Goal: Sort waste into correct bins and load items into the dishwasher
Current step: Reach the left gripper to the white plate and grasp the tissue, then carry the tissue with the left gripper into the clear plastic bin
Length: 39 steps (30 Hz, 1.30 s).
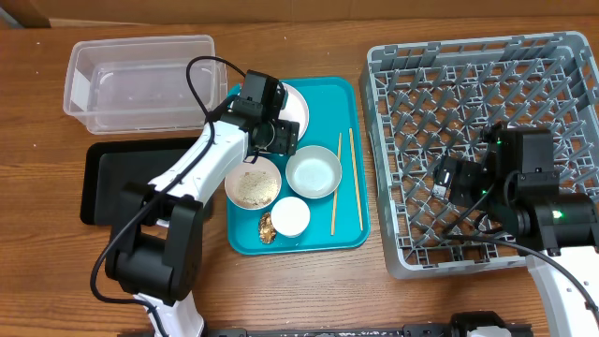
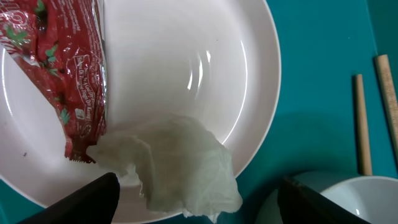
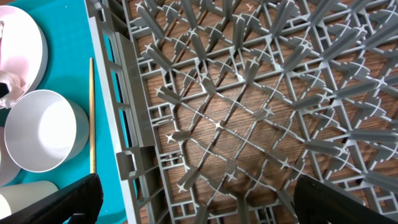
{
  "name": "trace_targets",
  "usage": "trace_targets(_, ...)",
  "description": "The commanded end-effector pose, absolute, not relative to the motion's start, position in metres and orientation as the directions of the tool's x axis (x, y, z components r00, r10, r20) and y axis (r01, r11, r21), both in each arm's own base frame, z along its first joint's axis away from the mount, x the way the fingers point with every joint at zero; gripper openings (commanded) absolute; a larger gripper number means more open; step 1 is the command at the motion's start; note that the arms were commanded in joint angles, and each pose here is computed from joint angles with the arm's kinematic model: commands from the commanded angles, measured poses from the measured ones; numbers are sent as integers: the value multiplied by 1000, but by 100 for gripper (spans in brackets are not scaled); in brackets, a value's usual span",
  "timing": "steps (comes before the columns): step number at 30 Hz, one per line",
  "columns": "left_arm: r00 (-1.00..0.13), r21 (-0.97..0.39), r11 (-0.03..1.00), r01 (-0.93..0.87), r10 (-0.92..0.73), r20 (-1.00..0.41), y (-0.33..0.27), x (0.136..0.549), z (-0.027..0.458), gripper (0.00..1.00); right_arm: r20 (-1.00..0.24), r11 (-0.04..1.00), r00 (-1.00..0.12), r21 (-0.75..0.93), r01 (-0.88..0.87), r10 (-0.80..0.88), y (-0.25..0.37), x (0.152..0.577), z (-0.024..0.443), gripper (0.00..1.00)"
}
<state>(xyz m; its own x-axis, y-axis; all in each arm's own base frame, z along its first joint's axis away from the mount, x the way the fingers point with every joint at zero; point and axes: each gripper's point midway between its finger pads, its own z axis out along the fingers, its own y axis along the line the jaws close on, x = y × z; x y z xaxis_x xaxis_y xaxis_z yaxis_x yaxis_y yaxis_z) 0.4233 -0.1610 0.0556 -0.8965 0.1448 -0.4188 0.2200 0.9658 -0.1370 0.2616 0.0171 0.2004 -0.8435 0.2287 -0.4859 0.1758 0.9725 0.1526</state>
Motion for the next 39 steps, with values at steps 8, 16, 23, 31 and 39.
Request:
trace_targets(8,-916,-124,971,205,145,-375,-162,422,33,59,-519,973,-824,158,169,227,18,265,213,100)
trace_targets(16,-911,-133,969,209,143,-387,-165,426,44,4,-515,973,-827,157,169,227,18,264,212,100)
trace_targets(23,-917,-132,970,206,145,-371,-168,435,91,4,-511,973,-829,156,170,227,18,263,212,100)
trace_targets(31,-911,-159,974,161,85,-403,-172,446,160,4,-507,973,-832,154,171,227,18,262,211,100)
trace_targets(39,-900,-158,976,147,65,-432,-169,448,200,4,-506,973,-832,154,171,226,18,262,211,100)
